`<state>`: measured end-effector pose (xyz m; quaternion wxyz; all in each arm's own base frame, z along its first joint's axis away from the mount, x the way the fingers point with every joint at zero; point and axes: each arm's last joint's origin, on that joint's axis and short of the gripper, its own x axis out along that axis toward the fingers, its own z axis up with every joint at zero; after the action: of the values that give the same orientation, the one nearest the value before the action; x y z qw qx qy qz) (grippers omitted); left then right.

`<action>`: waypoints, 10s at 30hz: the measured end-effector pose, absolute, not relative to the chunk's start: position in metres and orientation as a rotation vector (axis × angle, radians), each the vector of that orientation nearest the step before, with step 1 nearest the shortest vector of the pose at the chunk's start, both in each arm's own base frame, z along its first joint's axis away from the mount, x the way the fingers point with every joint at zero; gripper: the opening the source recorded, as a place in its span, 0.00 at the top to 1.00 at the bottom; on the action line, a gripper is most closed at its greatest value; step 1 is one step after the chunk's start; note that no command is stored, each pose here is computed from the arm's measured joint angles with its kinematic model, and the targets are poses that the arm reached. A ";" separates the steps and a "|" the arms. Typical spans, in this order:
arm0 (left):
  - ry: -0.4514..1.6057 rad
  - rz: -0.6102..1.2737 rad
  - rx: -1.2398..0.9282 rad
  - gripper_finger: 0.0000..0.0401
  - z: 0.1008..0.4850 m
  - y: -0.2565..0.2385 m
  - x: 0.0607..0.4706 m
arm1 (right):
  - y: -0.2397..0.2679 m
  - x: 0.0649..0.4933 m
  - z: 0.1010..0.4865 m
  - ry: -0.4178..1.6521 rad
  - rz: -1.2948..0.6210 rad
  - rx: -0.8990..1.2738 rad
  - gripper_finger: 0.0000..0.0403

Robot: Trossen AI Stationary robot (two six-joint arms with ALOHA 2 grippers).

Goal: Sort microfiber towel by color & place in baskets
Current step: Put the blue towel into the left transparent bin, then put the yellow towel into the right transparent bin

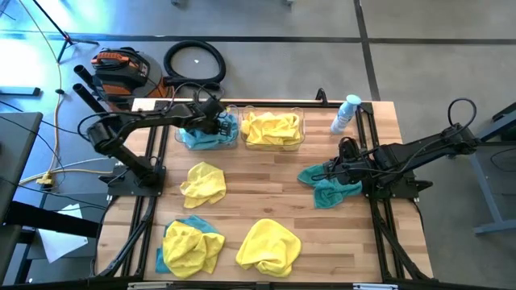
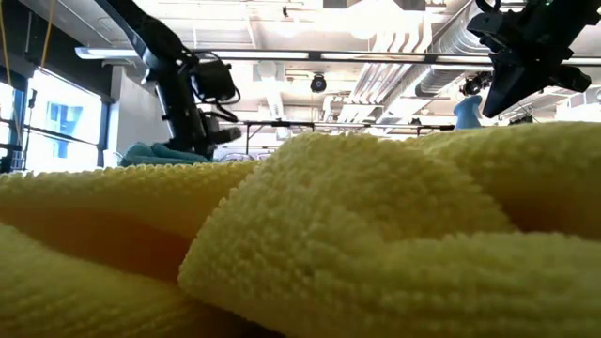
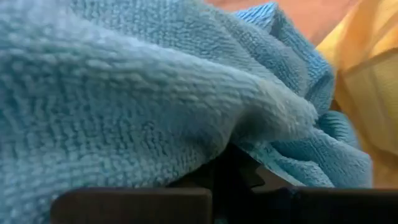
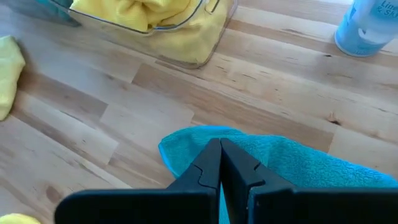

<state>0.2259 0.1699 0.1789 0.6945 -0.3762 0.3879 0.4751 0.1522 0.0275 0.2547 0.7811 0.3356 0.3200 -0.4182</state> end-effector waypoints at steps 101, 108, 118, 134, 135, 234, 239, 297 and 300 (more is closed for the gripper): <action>1.093 0.113 0.058 0.78 0.244 -0.133 0.185 | 0.239 0.328 0.210 1.121 -0.138 0.286 0.54; 1.090 0.092 0.087 0.78 0.245 -0.133 0.185 | 0.254 0.334 0.170 1.128 -0.039 0.086 0.40; 1.084 0.098 0.070 0.78 0.245 -0.133 0.186 | 0.245 0.362 0.130 1.102 -0.112 0.132 0.43; 0.995 0.139 0.027 0.78 0.273 -0.093 0.182 | 0.205 0.379 0.173 1.281 -0.329 0.058 0.96; 0.981 0.141 0.028 0.78 0.276 -0.088 0.181 | 0.202 0.379 0.181 1.287 -0.353 0.027 0.98; 0.840 0.650 -0.429 0.78 0.252 -0.017 0.157 | -0.215 0.359 0.270 1.227 -0.523 0.384 0.65; 0.868 0.612 -0.455 0.78 0.251 -0.018 0.157 | -0.208 0.357 0.286 1.249 -0.594 0.420 0.65; 1.041 1.014 -0.747 0.78 0.230 -0.038 0.252 | 0.097 0.143 0.184 0.819 -0.337 0.720 0.95; 1.091 1.074 -0.751 0.78 0.213 -0.033 0.260 | 0.093 0.138 0.190 0.797 -0.281 0.689 0.93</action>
<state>0.2605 -0.0332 0.2132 0.6582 -0.3315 0.4818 0.4741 0.1381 0.0933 0.1895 0.8549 0.3278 0.3792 -0.1337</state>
